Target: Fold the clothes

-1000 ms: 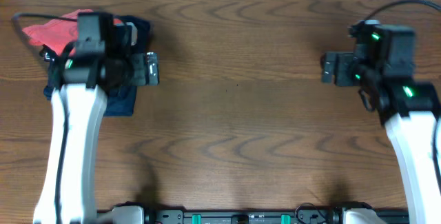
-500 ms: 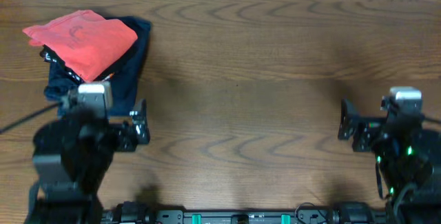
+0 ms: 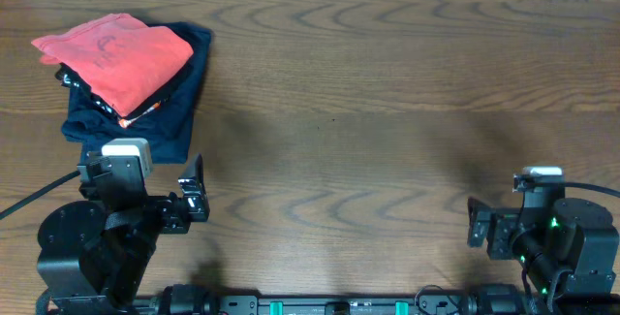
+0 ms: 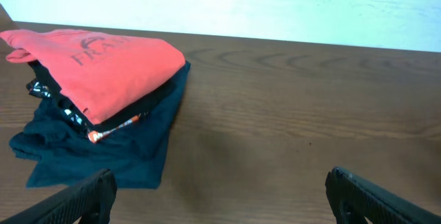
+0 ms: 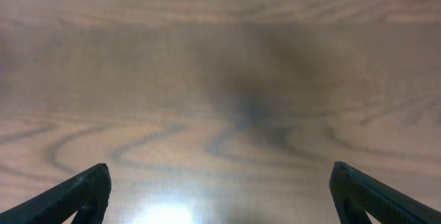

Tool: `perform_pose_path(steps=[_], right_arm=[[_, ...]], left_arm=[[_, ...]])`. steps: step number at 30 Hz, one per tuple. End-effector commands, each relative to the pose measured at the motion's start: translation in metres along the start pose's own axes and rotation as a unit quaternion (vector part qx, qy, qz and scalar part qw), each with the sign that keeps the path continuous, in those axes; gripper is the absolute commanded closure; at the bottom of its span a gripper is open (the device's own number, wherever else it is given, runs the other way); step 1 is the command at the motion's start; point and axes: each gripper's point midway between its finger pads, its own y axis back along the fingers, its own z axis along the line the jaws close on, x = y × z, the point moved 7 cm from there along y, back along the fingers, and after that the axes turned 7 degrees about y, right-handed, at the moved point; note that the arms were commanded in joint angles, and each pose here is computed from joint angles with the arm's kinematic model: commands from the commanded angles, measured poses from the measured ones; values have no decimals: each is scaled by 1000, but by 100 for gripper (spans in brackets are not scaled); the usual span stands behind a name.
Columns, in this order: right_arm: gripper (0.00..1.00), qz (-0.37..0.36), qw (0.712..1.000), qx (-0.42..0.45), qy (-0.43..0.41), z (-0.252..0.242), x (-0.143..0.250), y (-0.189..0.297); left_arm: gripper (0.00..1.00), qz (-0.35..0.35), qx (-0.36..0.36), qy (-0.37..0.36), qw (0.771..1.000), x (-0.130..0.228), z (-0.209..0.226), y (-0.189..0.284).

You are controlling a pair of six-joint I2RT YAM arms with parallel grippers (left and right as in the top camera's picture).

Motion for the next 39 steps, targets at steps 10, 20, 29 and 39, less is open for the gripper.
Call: perform_pose_path(steps=[10, 20, 29, 39], right_arm=[[1, -126, 990, 37, 52, -8, -23, -6], [1, -319, 944, 58, 66, -5, -7, -35], [1, -404, 910, 56, 74, -1, 2, -76], [1, -356, 929, 60, 80, -1, 27, -114]], left_arm=[[2, 0, -4, 3, 1000, 0, 1, -1], [2, 0, -4, 3, 1000, 0, 1, -1], [2, 0, -4, 3, 1000, 0, 1, -1], [2, 0, -4, 3, 1000, 0, 1, -1]])
